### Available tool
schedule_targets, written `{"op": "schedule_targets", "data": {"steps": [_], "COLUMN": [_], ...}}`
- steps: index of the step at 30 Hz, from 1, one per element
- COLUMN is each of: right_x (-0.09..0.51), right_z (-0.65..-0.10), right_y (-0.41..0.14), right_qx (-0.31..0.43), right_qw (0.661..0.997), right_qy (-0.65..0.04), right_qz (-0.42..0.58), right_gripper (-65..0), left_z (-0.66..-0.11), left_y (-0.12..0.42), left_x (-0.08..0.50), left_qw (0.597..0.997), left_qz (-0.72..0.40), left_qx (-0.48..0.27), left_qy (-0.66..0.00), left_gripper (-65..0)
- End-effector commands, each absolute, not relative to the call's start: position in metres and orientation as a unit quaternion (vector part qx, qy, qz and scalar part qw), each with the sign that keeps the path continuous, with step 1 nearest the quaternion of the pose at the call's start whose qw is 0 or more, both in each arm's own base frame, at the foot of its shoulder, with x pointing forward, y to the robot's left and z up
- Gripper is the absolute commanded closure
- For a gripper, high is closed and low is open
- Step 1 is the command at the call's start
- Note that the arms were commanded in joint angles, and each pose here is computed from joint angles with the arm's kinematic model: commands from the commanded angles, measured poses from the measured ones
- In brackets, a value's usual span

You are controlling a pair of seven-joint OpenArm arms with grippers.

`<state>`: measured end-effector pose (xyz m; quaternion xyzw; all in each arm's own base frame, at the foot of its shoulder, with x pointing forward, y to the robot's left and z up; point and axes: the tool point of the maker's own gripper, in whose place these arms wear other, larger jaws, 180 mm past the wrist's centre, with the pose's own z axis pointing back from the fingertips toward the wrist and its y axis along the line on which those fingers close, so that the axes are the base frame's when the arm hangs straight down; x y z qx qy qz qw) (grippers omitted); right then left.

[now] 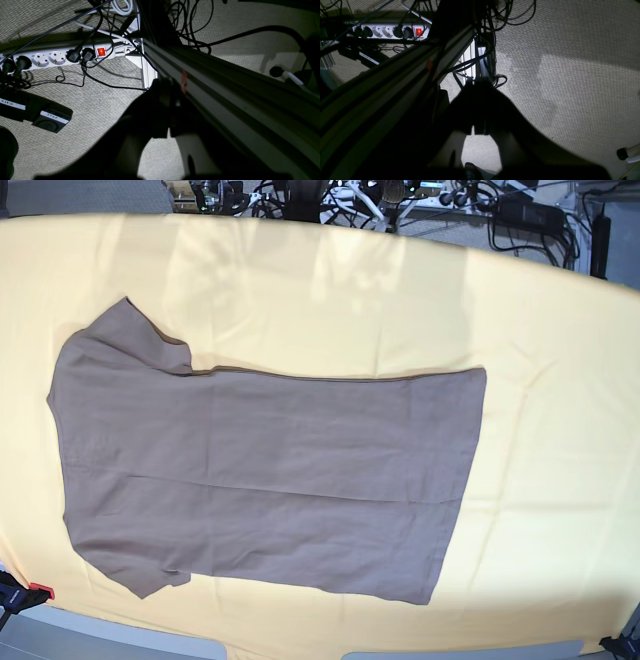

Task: Fold the T-shirt properly

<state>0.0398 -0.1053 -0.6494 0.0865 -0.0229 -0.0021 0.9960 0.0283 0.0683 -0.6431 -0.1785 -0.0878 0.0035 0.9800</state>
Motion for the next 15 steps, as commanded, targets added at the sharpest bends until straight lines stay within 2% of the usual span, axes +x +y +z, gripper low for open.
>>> {"op": "schedule_targets", "data": {"steps": [1,8,15], "right_x": [0.045,0.045,0.045], "right_z": [-0.648,-0.648,-0.648], "right_y": [-0.107,-0.107,-0.107], "right_qx": [0.088,0.088,0.088], "right_qw": [0.996,0.996,0.996], "right_qy": [-0.031,-0.031,-0.031], "right_qz": [-0.001,-0.002,-0.002], "right_gripper": [0.0,0.0,0.0], "left_z": [-0.641,-0.632,-0.631], "left_y": [0.063,0.045,0.044], "left_x": [0.033,0.038,0.037], "left_qw": [0.977,0.966,0.965], "left_qz": [0.003,-0.004,-0.004], "left_qx": [-0.188,-0.238,-0.240], "left_qy": [-0.099,-0.106,-0.106], "left_gripper": [0.0,0.0,0.0]}}
